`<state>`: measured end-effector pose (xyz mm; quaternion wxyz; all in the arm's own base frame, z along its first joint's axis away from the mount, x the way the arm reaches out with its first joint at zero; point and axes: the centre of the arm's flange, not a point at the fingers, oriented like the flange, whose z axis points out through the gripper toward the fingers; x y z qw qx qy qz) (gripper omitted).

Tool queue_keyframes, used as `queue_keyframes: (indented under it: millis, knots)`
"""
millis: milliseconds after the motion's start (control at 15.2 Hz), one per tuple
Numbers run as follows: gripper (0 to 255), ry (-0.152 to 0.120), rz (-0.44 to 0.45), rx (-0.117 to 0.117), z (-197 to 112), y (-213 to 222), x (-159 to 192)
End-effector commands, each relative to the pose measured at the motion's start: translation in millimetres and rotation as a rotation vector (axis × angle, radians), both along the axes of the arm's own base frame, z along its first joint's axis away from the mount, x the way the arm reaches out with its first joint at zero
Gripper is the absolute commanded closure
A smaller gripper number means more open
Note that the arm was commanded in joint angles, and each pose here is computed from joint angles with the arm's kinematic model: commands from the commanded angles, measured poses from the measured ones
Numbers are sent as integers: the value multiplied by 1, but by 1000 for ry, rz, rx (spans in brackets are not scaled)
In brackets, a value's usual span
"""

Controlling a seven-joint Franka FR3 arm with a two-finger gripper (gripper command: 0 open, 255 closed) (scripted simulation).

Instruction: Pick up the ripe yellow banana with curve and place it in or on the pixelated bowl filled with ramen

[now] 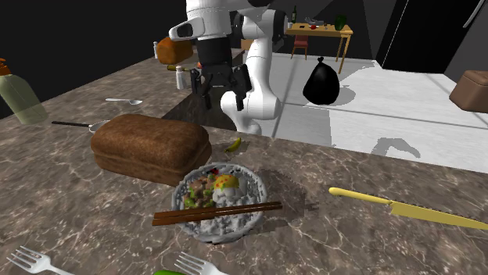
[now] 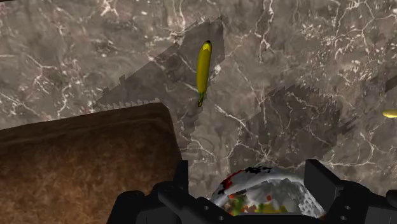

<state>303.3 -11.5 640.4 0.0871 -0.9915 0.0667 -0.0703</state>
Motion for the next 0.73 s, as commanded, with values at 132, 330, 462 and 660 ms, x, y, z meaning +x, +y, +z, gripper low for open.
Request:
queue_keyframes:
  millis: [132,330,462,660]
  knots:
    - [0,10,0,8,-25,-3,-8]
    - [0,25,-1,20,-61,-6,-21]
    - [0,35,-1,28,-85,-8,-30]
    - [0,50,-2,40,-120,-11,-42]
